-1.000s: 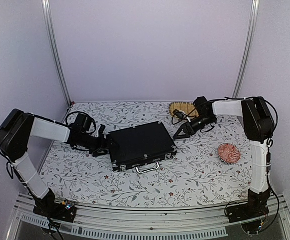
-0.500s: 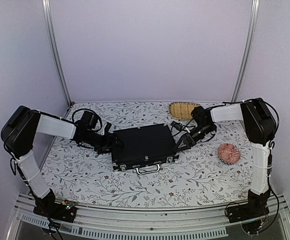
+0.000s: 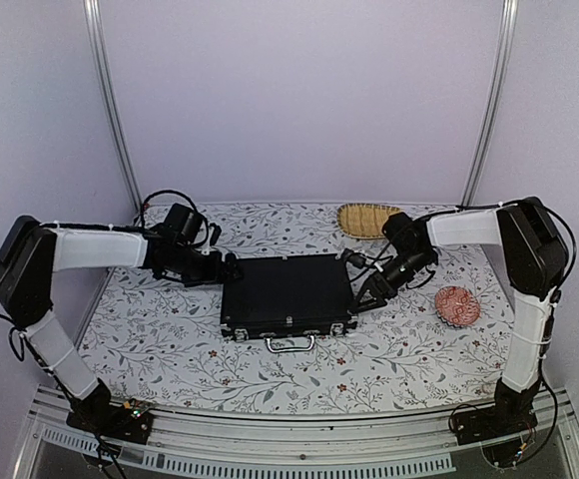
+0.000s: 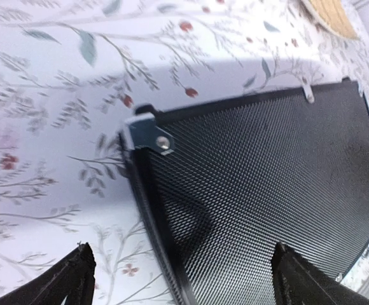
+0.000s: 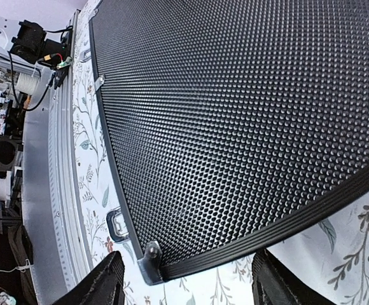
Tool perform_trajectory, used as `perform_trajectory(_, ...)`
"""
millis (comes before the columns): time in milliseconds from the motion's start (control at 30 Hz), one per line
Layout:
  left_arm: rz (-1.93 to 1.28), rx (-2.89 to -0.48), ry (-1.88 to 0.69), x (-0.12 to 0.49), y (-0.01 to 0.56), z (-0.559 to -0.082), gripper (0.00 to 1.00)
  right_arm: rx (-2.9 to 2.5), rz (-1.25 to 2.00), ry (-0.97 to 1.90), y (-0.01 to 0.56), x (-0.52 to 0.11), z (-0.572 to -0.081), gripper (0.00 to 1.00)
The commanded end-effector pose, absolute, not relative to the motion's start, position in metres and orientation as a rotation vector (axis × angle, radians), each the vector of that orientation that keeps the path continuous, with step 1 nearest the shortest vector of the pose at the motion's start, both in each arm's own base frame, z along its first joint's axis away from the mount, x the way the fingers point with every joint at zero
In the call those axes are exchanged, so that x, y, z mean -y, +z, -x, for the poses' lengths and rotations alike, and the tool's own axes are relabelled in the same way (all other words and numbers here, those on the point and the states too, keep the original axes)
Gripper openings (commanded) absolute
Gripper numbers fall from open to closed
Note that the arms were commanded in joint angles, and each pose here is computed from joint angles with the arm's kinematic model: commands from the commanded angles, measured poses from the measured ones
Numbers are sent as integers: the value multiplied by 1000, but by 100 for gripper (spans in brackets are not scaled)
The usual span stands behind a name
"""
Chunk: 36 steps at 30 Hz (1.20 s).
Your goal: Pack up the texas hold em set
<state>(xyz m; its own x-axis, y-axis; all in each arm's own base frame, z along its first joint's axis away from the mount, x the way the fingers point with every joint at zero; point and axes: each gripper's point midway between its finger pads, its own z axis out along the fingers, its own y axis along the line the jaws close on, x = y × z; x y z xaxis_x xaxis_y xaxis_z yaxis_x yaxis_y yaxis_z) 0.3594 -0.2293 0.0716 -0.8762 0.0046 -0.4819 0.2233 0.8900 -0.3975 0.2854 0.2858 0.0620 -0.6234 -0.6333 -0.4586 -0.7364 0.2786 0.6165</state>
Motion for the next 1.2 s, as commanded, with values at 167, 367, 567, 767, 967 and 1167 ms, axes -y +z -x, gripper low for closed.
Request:
perform_trajectory(167, -205, -2188, 133, 165, 202, -364, 97, -2251, 1320, 974, 123, -261, -320, 69)
perform_trajectory(367, -507, -2134, -363, 237, 207, -335, 64, -2038, 1318, 1005, 177, -285, -344, 66)
perform_trajectory(567, -724, -2195, -690, 270, 169, -268, 21, -1987, 1346, 1187, 162, -317, -338, 59)
perform_trajectory(767, -776, -2273, -767, 275, 130, -224, 0, -2049, 1435, 1199, 125, -342, -317, 52)
perform_trajectory(967, -753, -2341, -759, 281, 97, -206, 0, -2107, 1456, 1202, 102, -349, -310, 48)
perform_trajectory(1167, -781, -2408, -639, 283, 65, -200, 0, -2148, 1457, 1193, 89, -346, -308, 48)
